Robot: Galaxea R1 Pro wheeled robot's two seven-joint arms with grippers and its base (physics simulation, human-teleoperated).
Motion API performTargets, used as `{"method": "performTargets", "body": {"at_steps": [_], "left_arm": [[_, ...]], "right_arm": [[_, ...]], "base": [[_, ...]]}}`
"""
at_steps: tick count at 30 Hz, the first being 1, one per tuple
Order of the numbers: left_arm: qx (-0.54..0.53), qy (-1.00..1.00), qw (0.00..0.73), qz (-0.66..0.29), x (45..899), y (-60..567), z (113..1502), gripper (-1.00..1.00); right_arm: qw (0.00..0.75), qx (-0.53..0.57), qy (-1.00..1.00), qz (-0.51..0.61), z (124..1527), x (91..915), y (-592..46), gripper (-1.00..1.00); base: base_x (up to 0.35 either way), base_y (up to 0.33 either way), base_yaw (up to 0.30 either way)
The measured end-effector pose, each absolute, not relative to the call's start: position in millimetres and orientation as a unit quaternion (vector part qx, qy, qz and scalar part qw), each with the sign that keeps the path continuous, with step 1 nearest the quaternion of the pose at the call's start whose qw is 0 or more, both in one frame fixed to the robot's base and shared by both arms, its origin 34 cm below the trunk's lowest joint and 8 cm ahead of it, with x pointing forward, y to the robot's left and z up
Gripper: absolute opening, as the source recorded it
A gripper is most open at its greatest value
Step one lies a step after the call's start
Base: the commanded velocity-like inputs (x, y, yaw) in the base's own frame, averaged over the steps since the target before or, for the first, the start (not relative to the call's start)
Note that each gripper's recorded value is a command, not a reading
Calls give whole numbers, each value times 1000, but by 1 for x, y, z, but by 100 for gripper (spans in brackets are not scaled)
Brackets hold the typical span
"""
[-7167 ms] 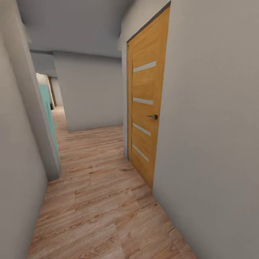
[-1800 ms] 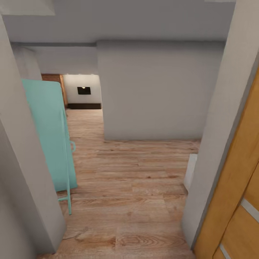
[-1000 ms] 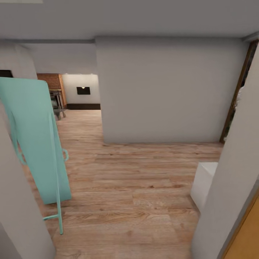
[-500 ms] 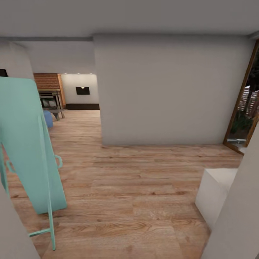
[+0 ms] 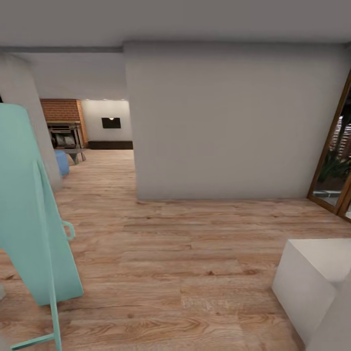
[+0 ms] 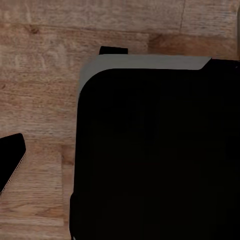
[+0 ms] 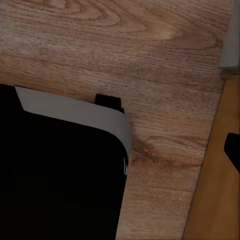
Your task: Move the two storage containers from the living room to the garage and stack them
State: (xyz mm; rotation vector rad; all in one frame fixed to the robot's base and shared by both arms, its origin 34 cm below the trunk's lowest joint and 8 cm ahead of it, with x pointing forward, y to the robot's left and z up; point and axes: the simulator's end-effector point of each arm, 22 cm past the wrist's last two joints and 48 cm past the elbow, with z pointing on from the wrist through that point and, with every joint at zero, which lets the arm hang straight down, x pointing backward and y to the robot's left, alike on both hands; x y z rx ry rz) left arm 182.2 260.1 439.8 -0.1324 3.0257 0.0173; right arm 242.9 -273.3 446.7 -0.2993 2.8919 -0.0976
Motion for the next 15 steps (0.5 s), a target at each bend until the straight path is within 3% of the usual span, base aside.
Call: {"method": "performTargets", "body": {"at_steps": [15], "left_arm": [[-42, 997, 56, 6, 182, 260, 440, 100]], "right_arm": [[116, -102, 987, -33, 447, 243, -272, 100]], "base": [[321, 0, 0]]}}
